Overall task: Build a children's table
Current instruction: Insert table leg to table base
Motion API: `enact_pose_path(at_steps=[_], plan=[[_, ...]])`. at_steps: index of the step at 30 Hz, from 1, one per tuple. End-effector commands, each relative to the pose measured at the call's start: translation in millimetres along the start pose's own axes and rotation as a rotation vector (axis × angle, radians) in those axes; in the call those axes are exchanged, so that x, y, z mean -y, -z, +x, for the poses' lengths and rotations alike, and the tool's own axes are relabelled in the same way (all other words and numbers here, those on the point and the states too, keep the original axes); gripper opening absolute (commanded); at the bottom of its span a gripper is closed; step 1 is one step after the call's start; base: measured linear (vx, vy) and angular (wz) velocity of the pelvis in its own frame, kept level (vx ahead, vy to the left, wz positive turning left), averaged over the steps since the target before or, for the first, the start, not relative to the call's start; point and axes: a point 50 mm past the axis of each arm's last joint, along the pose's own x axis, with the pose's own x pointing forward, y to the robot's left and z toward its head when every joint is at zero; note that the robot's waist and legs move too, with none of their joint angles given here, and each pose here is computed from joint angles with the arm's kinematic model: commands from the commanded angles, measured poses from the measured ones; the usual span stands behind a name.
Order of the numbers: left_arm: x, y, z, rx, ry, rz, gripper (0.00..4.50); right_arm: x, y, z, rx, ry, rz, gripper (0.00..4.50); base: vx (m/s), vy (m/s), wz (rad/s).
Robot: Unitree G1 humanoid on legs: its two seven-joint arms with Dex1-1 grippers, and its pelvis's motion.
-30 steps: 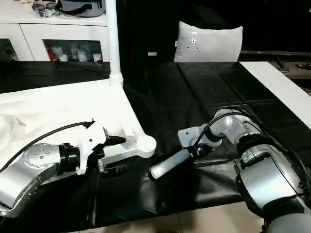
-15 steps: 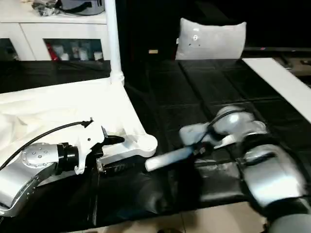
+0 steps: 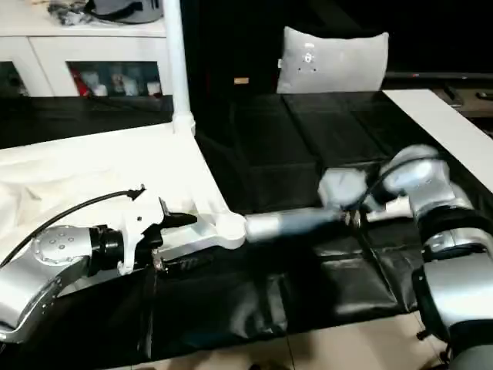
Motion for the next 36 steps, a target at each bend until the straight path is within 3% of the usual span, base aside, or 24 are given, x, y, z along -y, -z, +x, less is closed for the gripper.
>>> enact_pose_path(at_steps=[1,4,10,11,13,15,16,17,18,19,20,23,24,27,31,36], plan=[[-2.2,-4.3,0.2,0.014,0.000,-0.001,4.50,15.9,-14.0,-12.2,0.044,0.119,-0.026,1.48,0.000,0.000,0.00],[-3.2,-7.4,1.6,0.036,-0.014,-0.006,4.50,32.5,-25.5,-19.1,0.131,0.297,0.010,1.48,0.000,0.000,0.00],[-6.1,-14.2,5.5,0.083,-0.046,-0.048,4.50,51.6,-37.4,-27.4,0.325,0.580,0.110,1.48,0.000,0.000,0.00],[-6.1,-14.2,5.5,0.083,-0.046,-0.048,4.50,51.6,-37.4,-27.4,0.325,0.580,0.110,1.48,0.000,0.000,0.00],[-9.5,-21.6,9.9,0.138,-0.079,-0.059,4.50,63.4,-45.5,-32.5,0.475,0.741,0.212,1.48,0.000,0.000,0.00],[-10.9,-23.6,11.2,0.155,-0.096,-0.063,4.50,66.9,-48.0,-34.4,0.519,0.783,0.242,1.48,0.000,0.000,0.00],[-15.0,-29.1,15.6,0.195,-0.134,-0.064,4.50,75.0,-55.7,-39.2,0.661,0.869,0.334,1.47,0.000,0.000,0.00],[-15.0,-29.1,15.6,0.195,-0.134,-0.064,4.50,75.0,-55.7,-39.2,0.661,0.869,0.334,1.47,0.000,0.000,0.00],[-17.5,-32.0,17.8,0.214,-0.158,-0.068,4.50,78.4,-60.2,-40.2,0.751,0.888,0.393,1.47,0.000,0.000,0.00],[-17.6,-32.2,17.9,0.215,-0.160,-0.068,4.50,78.5,-60.5,-40.3,0.757,0.889,0.397,1.46,0.000,0.000,0.00],[-20.5,-36.8,20.2,0.248,-0.186,-0.081,4.50,80.7,-67.6,-39.4,0.872,0.876,0.463,1.46,0.000,0.000,0.00],[-23.5,-44.9,22.1,0.293,-0.206,-0.074,4.50,79.0,-80.8,-36.2,0.987,0.827,0.498,1.46,0.000,0.000,0.00],[-23.5,-44.9,22.1,0.293,-0.206,-0.074,4.50,79.0,-80.8,-36.2,0.987,0.827,0.498,1.46,0.000,0.000,0.00],[-27.1,-56.0,25.8,0.337,-0.222,-0.055,4.50,77.7,-93.7,-39.1,1.146,0.777,0.590,1.46,0.000,0.000,0.00],[-36.2,-75.2,30.5,0.392,-0.260,-0.041,4.50,69.0,-111.7,-35.2,1.251,0.647,0.689,1.46,0.000,0.000,0.00],[-33.6,-80.3,39.3,0.377,-0.228,0.004,4.50,60.2,-127.5,-23.3,1.271,0.556,0.731,1.46,0.000,0.000,0.00]])
